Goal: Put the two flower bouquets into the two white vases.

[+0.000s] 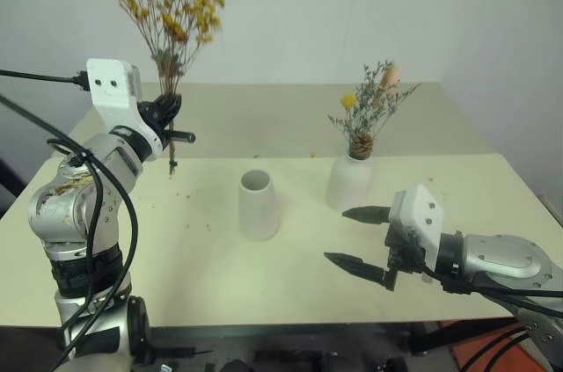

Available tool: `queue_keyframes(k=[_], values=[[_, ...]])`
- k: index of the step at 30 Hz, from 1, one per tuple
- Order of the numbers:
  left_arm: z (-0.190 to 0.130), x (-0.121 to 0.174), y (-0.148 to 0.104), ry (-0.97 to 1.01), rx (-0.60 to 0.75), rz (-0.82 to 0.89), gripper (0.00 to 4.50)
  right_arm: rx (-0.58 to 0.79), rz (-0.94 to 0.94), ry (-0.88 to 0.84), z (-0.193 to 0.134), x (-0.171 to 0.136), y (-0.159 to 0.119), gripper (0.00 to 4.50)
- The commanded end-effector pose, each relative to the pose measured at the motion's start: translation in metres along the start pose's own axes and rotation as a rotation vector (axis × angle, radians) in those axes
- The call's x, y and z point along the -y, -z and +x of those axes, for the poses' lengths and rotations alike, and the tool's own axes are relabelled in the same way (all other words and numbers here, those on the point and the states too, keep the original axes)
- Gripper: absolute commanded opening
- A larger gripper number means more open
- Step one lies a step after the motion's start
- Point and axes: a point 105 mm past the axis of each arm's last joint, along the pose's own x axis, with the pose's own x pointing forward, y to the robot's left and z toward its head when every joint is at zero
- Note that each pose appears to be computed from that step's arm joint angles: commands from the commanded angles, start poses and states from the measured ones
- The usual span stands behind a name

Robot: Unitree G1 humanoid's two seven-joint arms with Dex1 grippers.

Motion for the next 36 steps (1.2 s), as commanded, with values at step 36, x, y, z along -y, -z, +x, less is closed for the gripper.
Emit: queue_keyframes(k=[36], values=[[0.015, 0.091, 0.012, 1.03, 0.304, -0.417, 0.01, 0.049, -0.053, 0.311, -0.007, 0.023, -0.001, 4.5]])
